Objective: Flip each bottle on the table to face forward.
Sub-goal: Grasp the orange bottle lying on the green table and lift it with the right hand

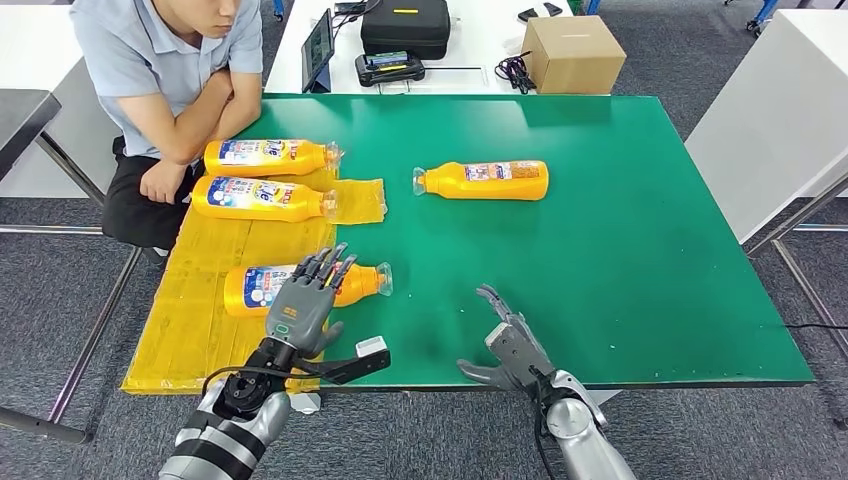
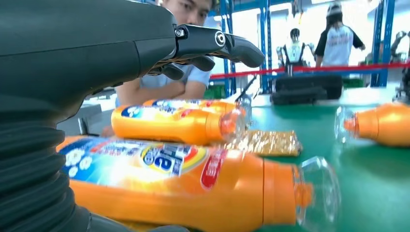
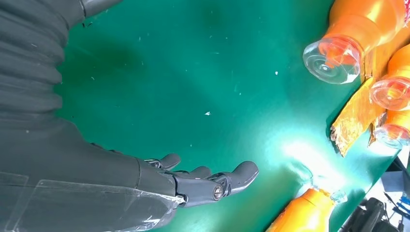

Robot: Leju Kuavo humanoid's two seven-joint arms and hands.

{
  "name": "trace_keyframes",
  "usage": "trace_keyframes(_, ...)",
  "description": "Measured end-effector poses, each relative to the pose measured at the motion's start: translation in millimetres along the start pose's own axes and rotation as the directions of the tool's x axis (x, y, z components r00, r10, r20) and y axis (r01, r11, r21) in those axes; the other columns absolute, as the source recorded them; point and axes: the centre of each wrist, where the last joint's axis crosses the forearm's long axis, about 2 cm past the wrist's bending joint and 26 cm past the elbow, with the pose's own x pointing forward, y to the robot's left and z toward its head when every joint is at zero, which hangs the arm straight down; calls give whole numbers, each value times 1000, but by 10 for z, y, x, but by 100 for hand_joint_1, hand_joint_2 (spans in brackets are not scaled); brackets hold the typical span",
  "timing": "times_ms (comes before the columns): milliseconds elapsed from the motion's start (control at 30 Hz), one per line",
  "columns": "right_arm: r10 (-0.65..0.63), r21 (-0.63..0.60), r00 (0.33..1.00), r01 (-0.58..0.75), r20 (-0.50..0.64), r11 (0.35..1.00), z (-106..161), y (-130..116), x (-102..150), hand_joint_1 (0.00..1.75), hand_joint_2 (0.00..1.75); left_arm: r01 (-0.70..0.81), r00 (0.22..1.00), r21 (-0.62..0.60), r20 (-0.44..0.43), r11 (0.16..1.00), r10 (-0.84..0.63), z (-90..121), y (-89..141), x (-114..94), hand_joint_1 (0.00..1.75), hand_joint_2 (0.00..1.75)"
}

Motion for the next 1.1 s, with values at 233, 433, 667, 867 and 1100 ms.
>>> trace_keyframes(233,-90,-67,991,97,104,993,35,-2,130,0,175,-469,882,211,71,858,465,106,174,268,0,175)
trace_keyframes(433,-129,-169,957,177,261,970,75,-5,407,0,175,-745,650,313,143,589,746,205,335,462,0,175)
trace_keyframes(667,-77,-298,935,187,345,936,129,-44,718,0,87,-791,572,382,181,478,800,297,465,542,0,175)
trace_keyframes(867,6,-521,971,123,239,845,147,-60,832,0,175,-778,569,420,155,468,807,341,504,530,0,175)
trace_keyframes(1100,183,-579,963,-36,198,814,197,-63,887,0,175,-789,555,413,165,454,815,340,545,524,0,175)
